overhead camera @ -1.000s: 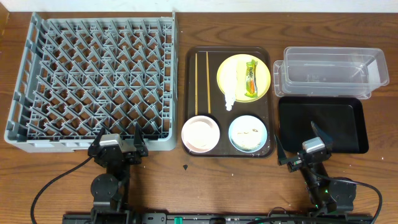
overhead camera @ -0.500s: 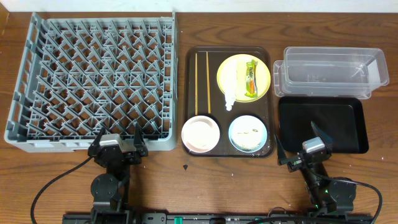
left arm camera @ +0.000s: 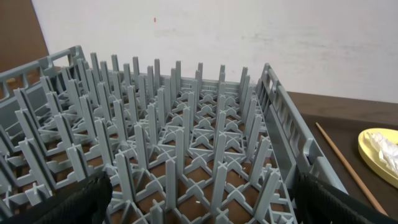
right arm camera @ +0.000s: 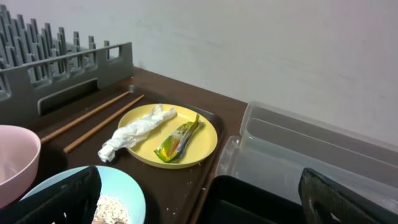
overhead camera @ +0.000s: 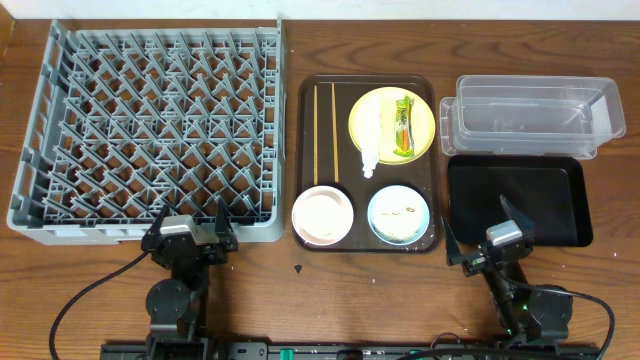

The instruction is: Sort waste into correct bins and load items into the dishwasher

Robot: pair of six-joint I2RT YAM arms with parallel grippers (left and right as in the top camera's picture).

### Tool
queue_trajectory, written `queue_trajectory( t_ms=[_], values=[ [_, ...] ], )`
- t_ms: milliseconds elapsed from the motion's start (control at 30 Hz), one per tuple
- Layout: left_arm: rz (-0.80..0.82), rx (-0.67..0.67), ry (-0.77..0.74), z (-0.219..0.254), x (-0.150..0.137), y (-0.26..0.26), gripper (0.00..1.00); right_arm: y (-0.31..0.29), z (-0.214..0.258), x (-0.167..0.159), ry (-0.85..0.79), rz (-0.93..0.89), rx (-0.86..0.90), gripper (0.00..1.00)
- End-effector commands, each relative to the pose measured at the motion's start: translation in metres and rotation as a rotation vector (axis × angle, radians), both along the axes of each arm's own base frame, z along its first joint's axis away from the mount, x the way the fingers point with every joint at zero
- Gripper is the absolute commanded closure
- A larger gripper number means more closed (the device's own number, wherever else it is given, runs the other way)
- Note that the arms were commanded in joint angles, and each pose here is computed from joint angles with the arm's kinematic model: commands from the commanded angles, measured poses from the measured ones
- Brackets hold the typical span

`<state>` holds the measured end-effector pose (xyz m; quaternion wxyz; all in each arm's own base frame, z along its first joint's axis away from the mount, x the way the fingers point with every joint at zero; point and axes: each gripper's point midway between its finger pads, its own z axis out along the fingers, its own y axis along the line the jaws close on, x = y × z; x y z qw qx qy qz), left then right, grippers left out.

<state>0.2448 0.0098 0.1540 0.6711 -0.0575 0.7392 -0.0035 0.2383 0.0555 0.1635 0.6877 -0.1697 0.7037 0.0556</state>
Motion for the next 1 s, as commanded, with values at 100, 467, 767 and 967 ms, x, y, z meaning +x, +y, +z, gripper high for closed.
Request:
queue_trajectory(
  t_ms=[100, 467, 767, 967],
  values=[
    [0.011, -0.001, 0.053, -0.017, -0.001, 0.002, 0.06, -0.004, -0.001, 0.001, -0.002, -0.015, -0.01, 0.01],
    [0.011, 0.001, 0.038, -0.013, -0.001, 0.002, 0.06, -0.005, 0.001, 0.001, -0.016, -0.023, -0.03, 0.01],
    [-0.142, -0.014, -0.077, 0.018, 0.001, -0.025, 0.06, 0.013, 0.024, -0.006, -0.062, 0.089, 0.106, 0.01],
    [-0.218, -0.197, -0.103, 0.05, -0.005, -0.039, 0.06, 0.026, 0.039, -0.013, -0.068, 0.177, 0.199, 0.01]
  ],
)
